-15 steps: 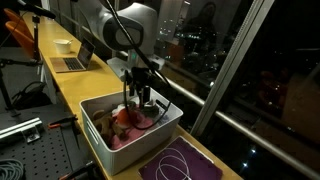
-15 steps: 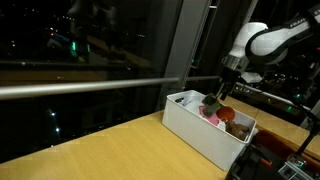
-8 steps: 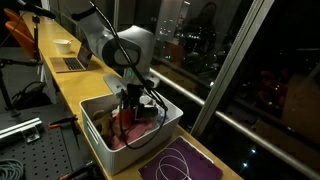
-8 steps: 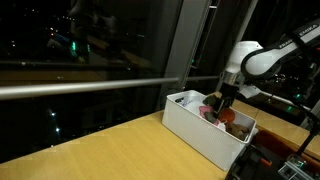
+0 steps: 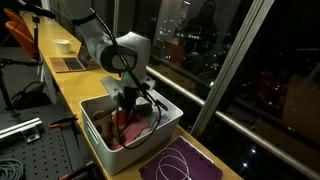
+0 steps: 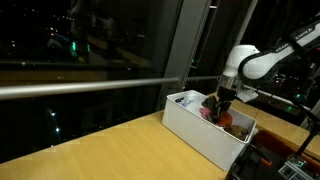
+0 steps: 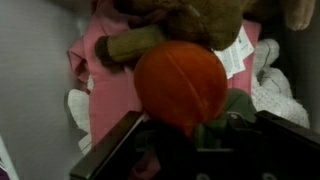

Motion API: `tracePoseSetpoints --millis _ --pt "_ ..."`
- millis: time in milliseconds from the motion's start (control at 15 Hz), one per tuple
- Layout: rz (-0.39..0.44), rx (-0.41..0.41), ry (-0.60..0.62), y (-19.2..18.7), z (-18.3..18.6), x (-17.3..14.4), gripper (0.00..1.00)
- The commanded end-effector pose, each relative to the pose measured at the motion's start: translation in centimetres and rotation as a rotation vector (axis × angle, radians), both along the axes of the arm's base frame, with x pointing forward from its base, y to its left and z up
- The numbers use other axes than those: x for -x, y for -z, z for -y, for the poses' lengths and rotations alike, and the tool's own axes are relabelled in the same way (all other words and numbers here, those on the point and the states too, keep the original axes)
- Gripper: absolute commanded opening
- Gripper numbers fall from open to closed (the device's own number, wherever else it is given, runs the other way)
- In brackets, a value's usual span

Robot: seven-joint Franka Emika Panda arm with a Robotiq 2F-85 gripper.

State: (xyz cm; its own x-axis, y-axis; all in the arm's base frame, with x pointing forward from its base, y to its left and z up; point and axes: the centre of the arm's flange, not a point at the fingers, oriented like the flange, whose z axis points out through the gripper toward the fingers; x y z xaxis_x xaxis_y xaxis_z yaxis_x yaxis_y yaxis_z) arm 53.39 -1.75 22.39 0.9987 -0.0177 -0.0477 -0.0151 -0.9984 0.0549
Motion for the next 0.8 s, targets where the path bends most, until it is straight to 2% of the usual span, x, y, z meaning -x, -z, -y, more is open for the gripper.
tracePoseSetpoints --millis 0,133,267,400,533,733 --pt "0.044 -0.004 0.011 -5.4 0.4 1.1 0.05" --pt "0.078 0.003 0.013 -9.4 0.9 1.3 0.06" --pt "0.119 0.012 0.01 -14.2 0.9 1.1 0.03" --pt "0.159 0.017 -0.005 -19.0 -0.3 0.4 0.05" --pt "0.19 0.023 -0.041 -23.0 -3.0 -0.7 0.05" --pt "0.225 0.032 -0.13 -27.6 -9.5 -2.7 0.05"
